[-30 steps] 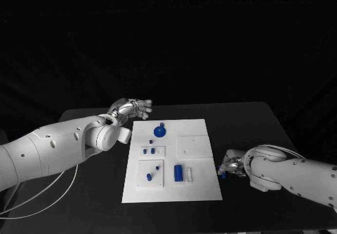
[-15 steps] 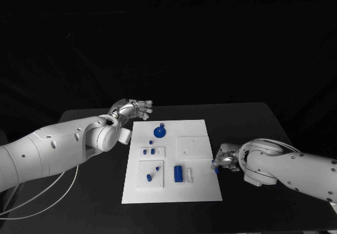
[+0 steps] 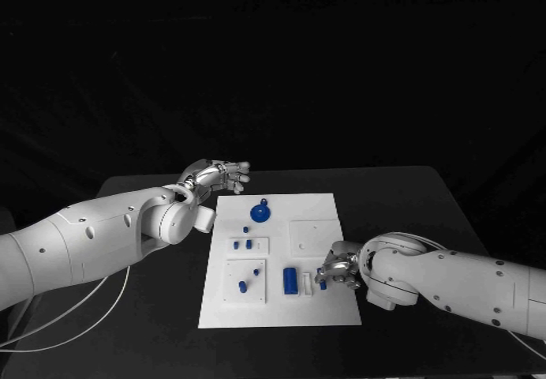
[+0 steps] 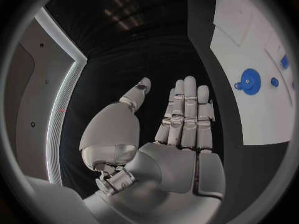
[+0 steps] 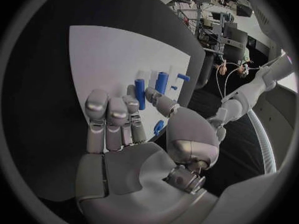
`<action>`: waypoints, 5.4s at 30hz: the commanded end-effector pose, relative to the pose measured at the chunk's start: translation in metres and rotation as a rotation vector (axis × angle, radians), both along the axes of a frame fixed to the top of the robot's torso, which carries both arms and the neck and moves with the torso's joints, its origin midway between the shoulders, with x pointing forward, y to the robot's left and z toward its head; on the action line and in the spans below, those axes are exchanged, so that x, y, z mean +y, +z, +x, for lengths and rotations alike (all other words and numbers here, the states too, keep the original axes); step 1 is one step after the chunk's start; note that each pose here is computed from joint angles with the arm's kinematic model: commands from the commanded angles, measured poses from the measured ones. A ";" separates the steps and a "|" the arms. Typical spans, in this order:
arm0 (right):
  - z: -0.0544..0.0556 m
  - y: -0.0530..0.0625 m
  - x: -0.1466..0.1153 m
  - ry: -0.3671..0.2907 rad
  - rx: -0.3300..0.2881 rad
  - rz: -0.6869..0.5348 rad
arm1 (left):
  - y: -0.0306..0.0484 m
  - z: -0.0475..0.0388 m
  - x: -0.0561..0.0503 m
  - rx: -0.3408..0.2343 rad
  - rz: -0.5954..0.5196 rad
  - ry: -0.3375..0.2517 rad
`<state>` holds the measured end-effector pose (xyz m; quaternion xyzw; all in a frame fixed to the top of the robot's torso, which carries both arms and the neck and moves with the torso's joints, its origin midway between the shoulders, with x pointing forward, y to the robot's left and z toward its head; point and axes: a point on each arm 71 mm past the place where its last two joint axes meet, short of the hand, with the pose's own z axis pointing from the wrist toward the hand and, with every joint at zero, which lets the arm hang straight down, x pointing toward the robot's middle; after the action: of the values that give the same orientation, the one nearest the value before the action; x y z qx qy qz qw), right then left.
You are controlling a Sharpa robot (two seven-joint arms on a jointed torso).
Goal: Assemble the parts on the task board
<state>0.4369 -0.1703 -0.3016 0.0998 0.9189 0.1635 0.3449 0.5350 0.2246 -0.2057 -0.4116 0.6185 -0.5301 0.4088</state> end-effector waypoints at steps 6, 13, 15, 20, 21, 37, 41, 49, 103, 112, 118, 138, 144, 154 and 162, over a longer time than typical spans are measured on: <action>-0.005 -0.015 0.011 -0.011 0.063 0.033 | 0.0010 -0.0004 -0.004 -0.001 -0.014 -0.019; -0.005 -0.020 0.016 -0.007 0.066 0.038 | 0.0009 -0.0004 -0.004 -0.001 -0.013 -0.018; -0.004 -0.021 0.017 -0.007 0.066 0.039 | 0.0009 -0.0003 -0.004 0.000 -0.013 -0.018; -0.003 -0.022 0.018 -0.007 0.064 0.040 | 0.0008 -0.0004 -0.004 0.001 -0.014 -0.020; -0.003 -0.022 0.018 -0.007 0.064 0.040 | 0.0008 -0.0004 -0.004 0.001 -0.013 -0.020; -0.004 -0.022 0.026 0.031 0.040 0.038 | 0.0006 -0.0005 -0.004 0.004 -0.013 -0.020; -0.004 -0.021 0.027 0.040 0.028 0.034 | 0.0004 -0.0004 -0.003 0.006 -0.011 -0.018; -0.003 -0.021 0.027 0.046 0.009 0.025 | 0.0003 -0.0005 -0.004 0.007 -0.011 -0.019; -0.012 -0.028 0.007 0.045 0.050 0.039 | 0.0001 -0.0004 -0.001 0.009 -0.009 -0.014; -0.009 -0.028 0.006 0.037 0.042 0.026 | -0.0001 -0.0005 -0.001 0.011 -0.008 -0.015; -0.009 -0.029 0.009 0.043 0.042 0.027 | -0.0001 -0.0006 -0.001 0.011 -0.008 -0.016; -0.006 -0.038 0.008 0.021 0.065 -0.017 | -0.0004 -0.0008 -0.001 0.014 -0.007 -0.017; -0.007 -0.040 0.007 0.017 0.068 -0.020 | -0.0006 -0.0009 0.000 0.015 -0.005 -0.015; -0.007 -0.042 0.006 0.017 0.077 -0.027 | -0.0006 -0.0009 0.000 0.015 -0.005 -0.015; -0.008 -0.041 -0.003 -0.005 0.076 0.003 | -0.0006 -0.0005 0.001 0.014 -0.004 -0.013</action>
<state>0.4327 -0.1589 -0.3308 0.0980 0.9233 0.1921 0.3179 0.5347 0.2268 -0.2074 -0.4148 0.6236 -0.5249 0.4045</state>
